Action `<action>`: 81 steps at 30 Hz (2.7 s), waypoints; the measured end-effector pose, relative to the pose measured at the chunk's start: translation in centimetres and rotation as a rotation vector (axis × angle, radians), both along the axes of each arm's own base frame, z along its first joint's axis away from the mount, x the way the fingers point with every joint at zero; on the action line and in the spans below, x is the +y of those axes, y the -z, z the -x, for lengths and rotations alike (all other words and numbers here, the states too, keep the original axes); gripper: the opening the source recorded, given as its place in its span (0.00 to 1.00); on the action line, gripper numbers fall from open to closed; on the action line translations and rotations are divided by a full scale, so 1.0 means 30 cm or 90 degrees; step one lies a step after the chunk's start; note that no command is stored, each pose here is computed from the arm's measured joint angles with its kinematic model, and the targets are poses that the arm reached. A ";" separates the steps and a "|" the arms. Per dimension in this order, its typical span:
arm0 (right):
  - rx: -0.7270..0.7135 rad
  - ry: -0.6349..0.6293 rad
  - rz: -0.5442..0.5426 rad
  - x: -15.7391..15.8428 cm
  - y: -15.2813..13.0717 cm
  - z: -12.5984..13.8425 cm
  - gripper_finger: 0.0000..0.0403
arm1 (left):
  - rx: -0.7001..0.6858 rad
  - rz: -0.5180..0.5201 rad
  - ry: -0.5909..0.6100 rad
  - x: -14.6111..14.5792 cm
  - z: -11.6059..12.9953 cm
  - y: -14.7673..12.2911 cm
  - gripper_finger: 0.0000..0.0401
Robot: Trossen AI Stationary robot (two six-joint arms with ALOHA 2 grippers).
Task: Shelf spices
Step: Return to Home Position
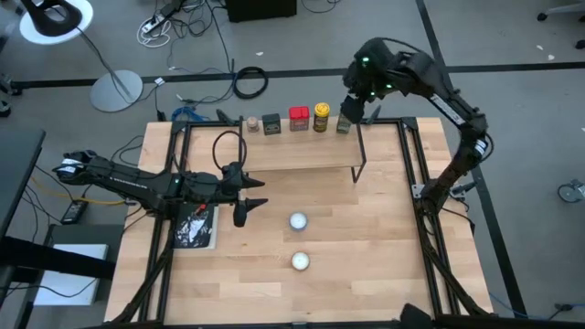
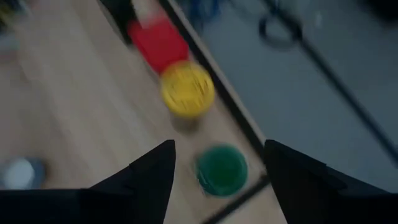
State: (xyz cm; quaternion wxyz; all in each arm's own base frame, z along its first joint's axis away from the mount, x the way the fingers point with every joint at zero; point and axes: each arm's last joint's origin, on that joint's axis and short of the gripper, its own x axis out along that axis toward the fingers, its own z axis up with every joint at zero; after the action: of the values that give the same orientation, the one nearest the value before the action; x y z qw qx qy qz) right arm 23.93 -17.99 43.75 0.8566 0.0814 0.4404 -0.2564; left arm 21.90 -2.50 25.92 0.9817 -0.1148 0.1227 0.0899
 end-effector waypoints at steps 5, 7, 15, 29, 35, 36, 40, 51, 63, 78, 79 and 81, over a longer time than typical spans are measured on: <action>-0.152 -0.073 0.073 0.131 -0.144 0.060 0.58 | 0.015 -0.005 -0.010 0.002 0.002 0.007 0.67; -0.200 -0.104 0.097 0.199 -0.195 0.098 0.56 | 0.012 -0.005 -0.021 0.003 0.002 0.006 0.67; -0.294 -0.186 0.151 0.451 -0.309 0.312 0.40 | -0.130 -0.019 -0.068 0.020 0.065 -0.106 0.65; -0.290 -0.241 0.166 0.583 -0.111 0.478 0.01 | -0.300 -0.098 -0.180 0.082 0.376 -0.270 0.45; -0.362 -0.287 0.189 0.598 0.092 0.470 0.00 | -0.251 -0.108 -0.213 0.102 0.473 -0.239 0.30; -0.379 -0.301 0.190 0.602 0.132 0.465 0.00 | -0.237 -0.111 -0.215 0.104 0.480 -0.230 0.26; -0.444 -0.340 0.189 0.612 0.280 0.449 0.00 | -0.204 -0.107 -0.220 0.107 0.496 -0.208 0.12; -0.575 -0.392 0.139 0.628 0.608 0.419 0.00 | -0.123 -0.152 -0.203 0.103 0.469 -0.129 0.01; -0.610 -0.419 0.143 0.631 0.664 0.441 0.00 | -0.173 -0.160 -0.134 0.081 0.389 0.033 0.00; -0.623 -0.379 0.178 0.615 0.674 0.548 0.00 | -0.191 -0.173 -0.127 0.086 0.431 0.073 0.00; -0.629 -0.378 0.179 0.614 0.673 0.554 0.00 | -0.194 -0.173 -0.127 0.087 0.440 0.074 0.00; -0.634 -0.377 0.180 0.614 0.671 0.556 0.00 | -0.194 -0.172 -0.127 0.090 0.457 0.078 0.00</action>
State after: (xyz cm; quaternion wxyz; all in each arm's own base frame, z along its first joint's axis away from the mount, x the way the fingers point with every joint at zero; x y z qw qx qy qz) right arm 7.25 0.43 23.62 0.9976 -0.0497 -0.0486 0.0062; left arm 8.19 0.20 23.57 0.9816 -0.0063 -0.0518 0.1838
